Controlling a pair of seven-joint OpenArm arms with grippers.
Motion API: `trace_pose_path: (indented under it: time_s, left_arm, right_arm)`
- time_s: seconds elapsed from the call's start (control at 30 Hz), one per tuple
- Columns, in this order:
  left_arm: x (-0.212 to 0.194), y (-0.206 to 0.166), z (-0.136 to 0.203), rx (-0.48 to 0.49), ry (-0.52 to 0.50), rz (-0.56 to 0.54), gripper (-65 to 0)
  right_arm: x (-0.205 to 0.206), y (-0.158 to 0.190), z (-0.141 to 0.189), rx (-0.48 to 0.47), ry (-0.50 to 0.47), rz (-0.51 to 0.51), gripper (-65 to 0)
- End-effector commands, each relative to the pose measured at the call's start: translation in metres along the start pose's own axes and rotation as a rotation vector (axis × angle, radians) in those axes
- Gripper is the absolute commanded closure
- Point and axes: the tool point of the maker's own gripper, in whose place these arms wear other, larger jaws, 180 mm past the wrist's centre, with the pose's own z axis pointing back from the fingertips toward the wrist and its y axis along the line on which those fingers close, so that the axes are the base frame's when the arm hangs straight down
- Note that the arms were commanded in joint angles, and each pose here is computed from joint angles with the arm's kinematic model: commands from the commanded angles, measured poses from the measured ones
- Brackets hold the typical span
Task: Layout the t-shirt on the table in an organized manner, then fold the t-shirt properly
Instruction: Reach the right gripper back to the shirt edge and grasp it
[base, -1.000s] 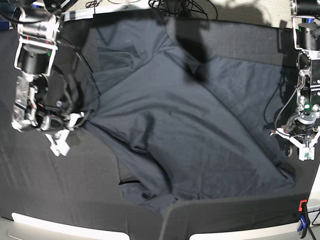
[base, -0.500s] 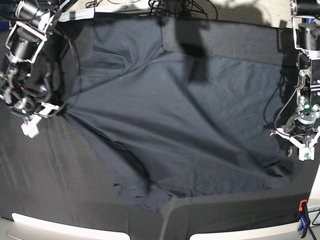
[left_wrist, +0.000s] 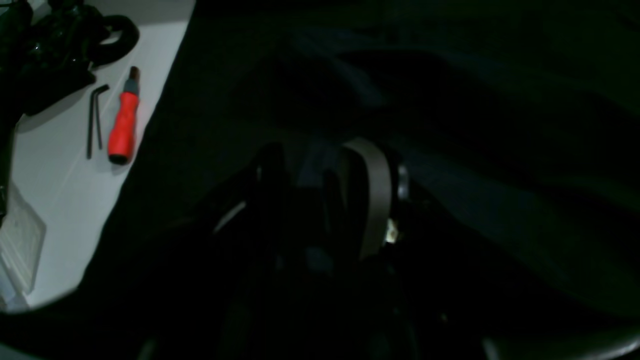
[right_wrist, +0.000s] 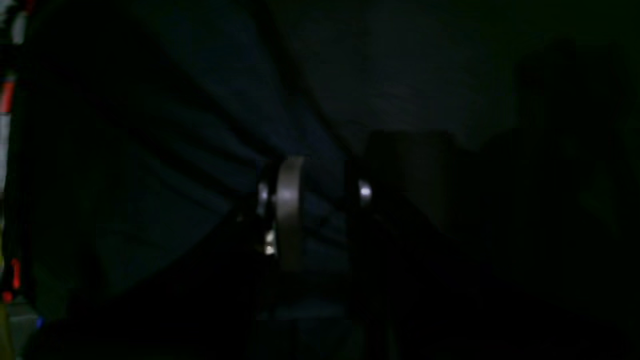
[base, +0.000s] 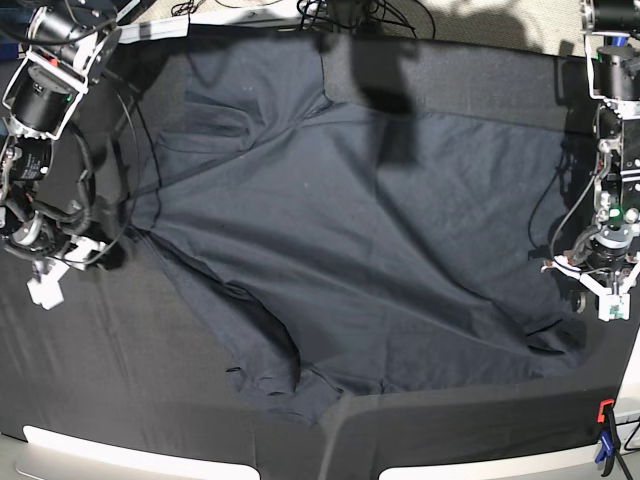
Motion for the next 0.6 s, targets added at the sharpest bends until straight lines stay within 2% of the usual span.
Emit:
trace_pose_path:
  time_s: [0.0, 0.13, 0.23, 0.3, 0.4, 0.47, 0.57]
  left_arm:
    - [0.025, 0.009, -0.002, 0.018, -0.072, -0.007, -20.4]
    - [0.025, 0.007, -0.002, 0.016, -0.073, -0.003, -20.4]
    - [0.025, 0.007, -0.002, 0.016, -0.071, -0.003, -20.4]
    - [0.024, 0.007, -0.002, 0.016, -0.07, -0.003, -20.4]
    - [0.024, 0.007, -0.002, 0.016, -0.07, -0.002, -20.4]
    - [0.024, 0.007, -0.002, 0.016, -0.069, -0.002, -20.4]
    - [0.023, 0.007, -0.002, 0.016, -0.066, -0.002, -20.4]
  right_arm:
    - [0.037, 0.01, 0.007, 0.02, -0.081, 0.052, -14.1]
    - [0.074, 0.042, -0.013, 0.047, -0.134, 0.173, -14.1]
    - [0.089, 0.059, -0.029, 0.008, -0.098, 0.317, -14.8]
    - [0.099, 0.069, -0.037, -0.018, -0.073, 0.408, -21.6]
    - [0.118, 0.081, -0.047, -0.04, -0.092, 0.503, -35.2]
    - [0.126, 0.086, -0.054, -0.028, -0.098, 0.511, -37.8]
    - [0.137, 0.08, -0.065, -0.042, -0.09, 0.424, -37.8]
